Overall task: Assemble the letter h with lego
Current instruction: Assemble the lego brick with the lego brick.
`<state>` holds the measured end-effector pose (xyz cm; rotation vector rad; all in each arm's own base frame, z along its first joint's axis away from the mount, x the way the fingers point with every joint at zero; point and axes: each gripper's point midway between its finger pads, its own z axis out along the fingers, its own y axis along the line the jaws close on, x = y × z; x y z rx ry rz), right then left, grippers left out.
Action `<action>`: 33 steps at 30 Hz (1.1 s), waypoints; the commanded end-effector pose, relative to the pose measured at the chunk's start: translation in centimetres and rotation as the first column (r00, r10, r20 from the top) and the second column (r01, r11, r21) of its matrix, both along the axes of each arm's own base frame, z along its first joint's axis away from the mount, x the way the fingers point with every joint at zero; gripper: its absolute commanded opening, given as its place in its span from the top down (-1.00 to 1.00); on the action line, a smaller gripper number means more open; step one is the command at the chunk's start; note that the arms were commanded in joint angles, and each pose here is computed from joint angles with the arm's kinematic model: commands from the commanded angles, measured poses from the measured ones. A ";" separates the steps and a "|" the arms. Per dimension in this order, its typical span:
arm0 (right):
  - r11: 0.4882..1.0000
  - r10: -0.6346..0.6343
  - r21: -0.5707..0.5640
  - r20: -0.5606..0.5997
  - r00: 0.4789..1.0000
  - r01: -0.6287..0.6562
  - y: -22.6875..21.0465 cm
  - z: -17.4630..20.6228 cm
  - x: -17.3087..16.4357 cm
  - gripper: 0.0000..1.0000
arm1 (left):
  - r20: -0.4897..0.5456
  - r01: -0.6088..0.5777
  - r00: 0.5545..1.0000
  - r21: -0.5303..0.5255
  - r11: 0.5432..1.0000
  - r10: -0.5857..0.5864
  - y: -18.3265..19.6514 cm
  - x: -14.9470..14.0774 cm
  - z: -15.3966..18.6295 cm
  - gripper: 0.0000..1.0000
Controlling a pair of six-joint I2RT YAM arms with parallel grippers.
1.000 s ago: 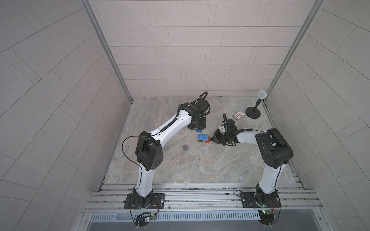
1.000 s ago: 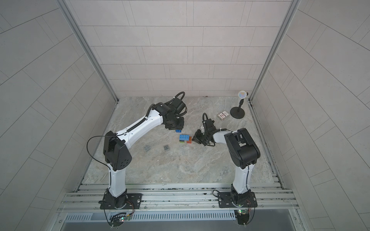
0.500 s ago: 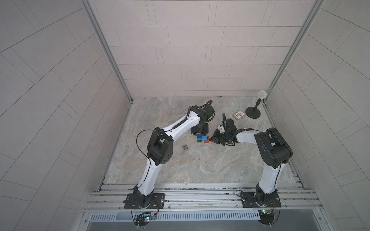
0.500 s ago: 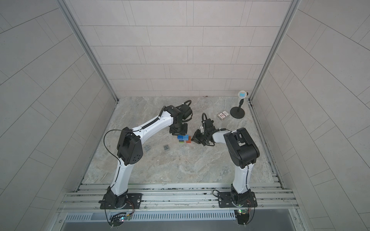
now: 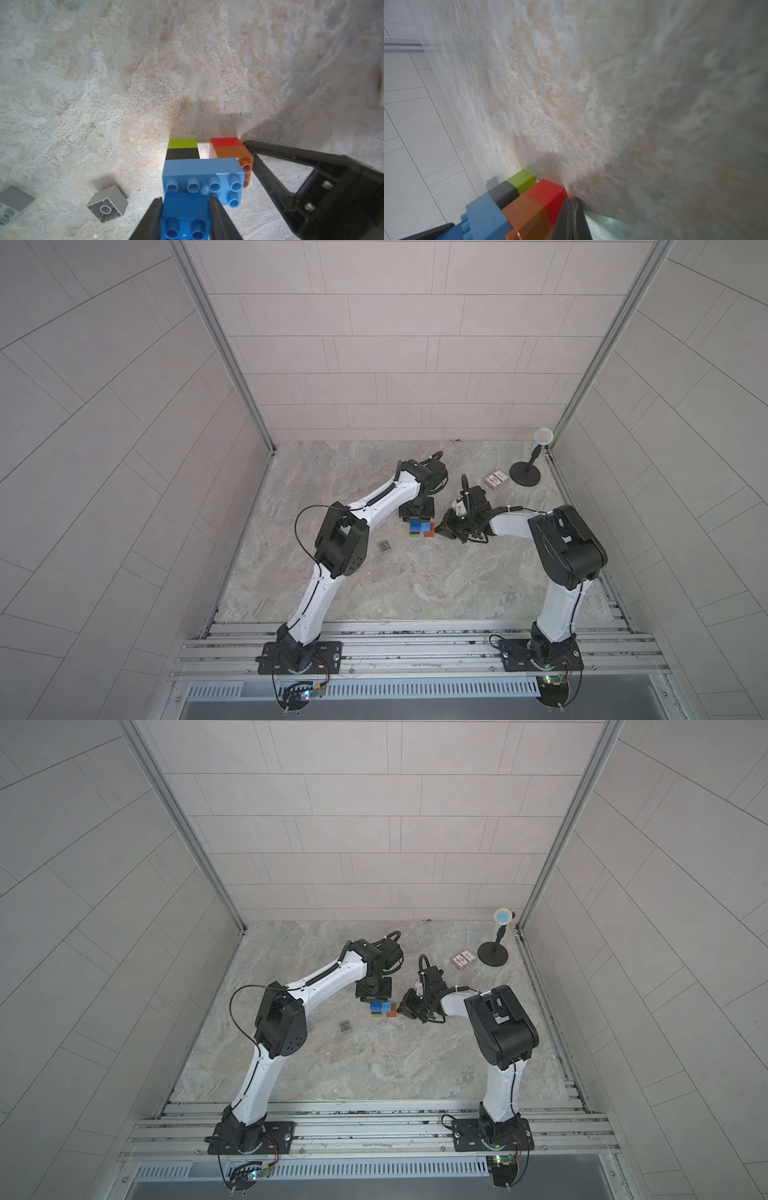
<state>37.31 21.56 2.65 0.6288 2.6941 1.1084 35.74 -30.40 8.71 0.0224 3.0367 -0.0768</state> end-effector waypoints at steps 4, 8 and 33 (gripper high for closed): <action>1.000 0.009 -0.011 -0.015 1.000 -0.009 0.2 -0.4 -0.1 1.00 | -0.011 -0.037 0.999 0.044 0.998 0.037 1.2 0.5 -0.6 0.89; 1.000 0.011 -0.010 -0.018 1.000 -0.011 0.2 -0.4 -0.2 1.00 | -0.006 -0.043 0.999 0.036 0.998 0.043 1.2 0.8 -0.7 0.85; 1.000 0.023 -0.013 -0.019 1.000 -0.023 0.4 -0.5 -0.1 1.00 | 0.012 -0.065 0.998 -0.016 0.998 0.065 0.2 1.2 0.8 -0.28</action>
